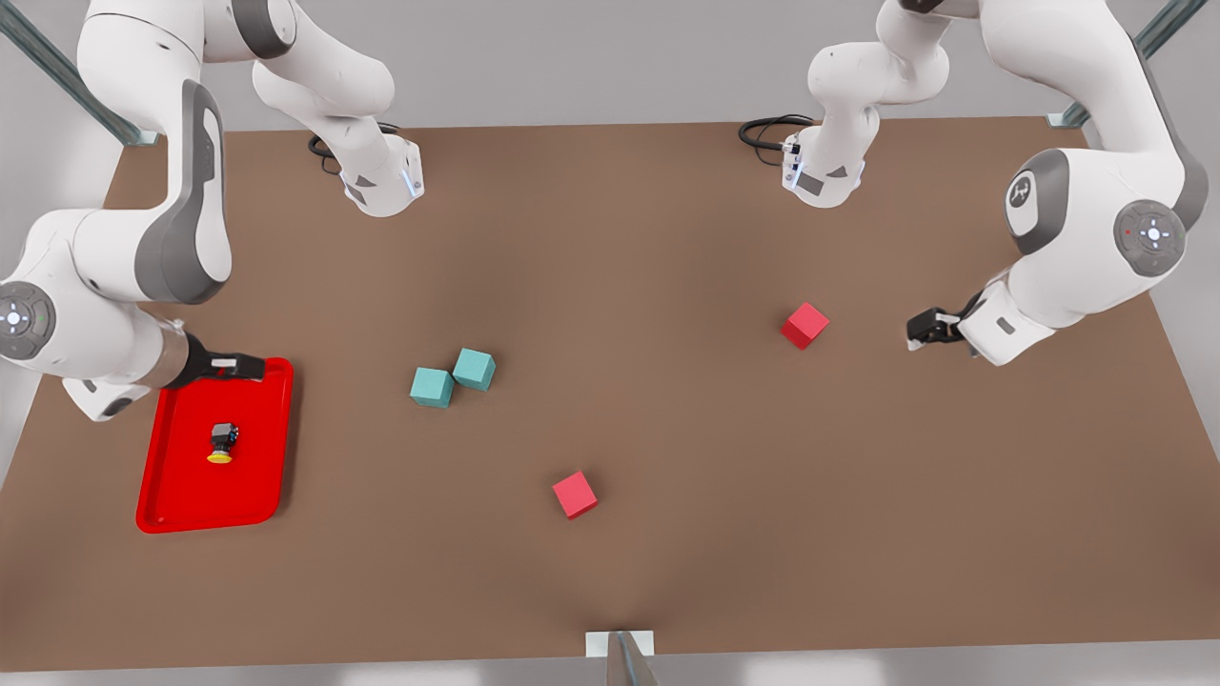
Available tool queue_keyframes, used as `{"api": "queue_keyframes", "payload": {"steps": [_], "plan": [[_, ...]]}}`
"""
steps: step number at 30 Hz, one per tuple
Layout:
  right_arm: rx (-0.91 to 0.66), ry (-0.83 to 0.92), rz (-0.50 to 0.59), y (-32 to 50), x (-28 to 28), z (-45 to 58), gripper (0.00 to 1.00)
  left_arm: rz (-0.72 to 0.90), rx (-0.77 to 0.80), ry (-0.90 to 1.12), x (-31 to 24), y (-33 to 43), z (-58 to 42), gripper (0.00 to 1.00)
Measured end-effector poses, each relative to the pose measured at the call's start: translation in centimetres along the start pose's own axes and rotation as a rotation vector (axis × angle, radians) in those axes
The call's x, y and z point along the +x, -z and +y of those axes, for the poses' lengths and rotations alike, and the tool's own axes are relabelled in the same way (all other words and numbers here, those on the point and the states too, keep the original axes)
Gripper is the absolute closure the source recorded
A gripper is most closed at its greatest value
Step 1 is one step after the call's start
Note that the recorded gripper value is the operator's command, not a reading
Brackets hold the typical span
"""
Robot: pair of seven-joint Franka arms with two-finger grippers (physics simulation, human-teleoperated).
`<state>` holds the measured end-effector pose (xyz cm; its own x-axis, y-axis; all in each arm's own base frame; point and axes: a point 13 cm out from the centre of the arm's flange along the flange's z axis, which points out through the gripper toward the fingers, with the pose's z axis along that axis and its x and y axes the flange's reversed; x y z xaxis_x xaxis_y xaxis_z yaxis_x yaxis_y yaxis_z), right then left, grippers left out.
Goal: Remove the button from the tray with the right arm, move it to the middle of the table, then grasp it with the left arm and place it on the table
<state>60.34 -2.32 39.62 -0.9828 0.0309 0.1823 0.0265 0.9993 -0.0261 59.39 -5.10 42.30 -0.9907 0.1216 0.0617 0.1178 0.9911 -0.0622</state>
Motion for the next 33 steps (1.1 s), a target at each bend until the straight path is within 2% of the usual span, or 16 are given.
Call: {"api": "queue_keyframes", "payload": {"steps": [6, 9, 14, 20, 29, 33], "plan": [[-0.001, -0.002, -0.039, 0.2, -1.0, 0.1, 0.00, -0.034, -0.005, -0.032, -1.3, 0.8, -1.6, 0.00], [-0.002, -0.003, -0.046, 0.2, -1.2, 0.1, 0.00, 0.000, 0.002, -0.023, -1.4, -0.8, -1.5, 0.00], [0.001, 0.003, -0.017, -4.1, -3.7, 0.3, 0.00, 0.038, 0.012, -0.054, -6.1, -5.8, -3.6, 0.00], [0.029, -0.024, -0.040, -7.2, -6.4, -2.7, 0.00, 0.013, 0.000, -0.049, -7.4, -5.9, -3.4, 0.00], [0.041, -0.066, 0.092, -18.4, -6.7, -10.7, 0.00, 0.018, -0.007, -0.049, -7.8, -7.1, -3.8, 0.00], [0.005, -0.048, 0.087, -21.6, -5.7, -13.9, 0.00, 0.024, -0.007, -0.061, -7.9, -7.7, -4.8, 0.00]]}}
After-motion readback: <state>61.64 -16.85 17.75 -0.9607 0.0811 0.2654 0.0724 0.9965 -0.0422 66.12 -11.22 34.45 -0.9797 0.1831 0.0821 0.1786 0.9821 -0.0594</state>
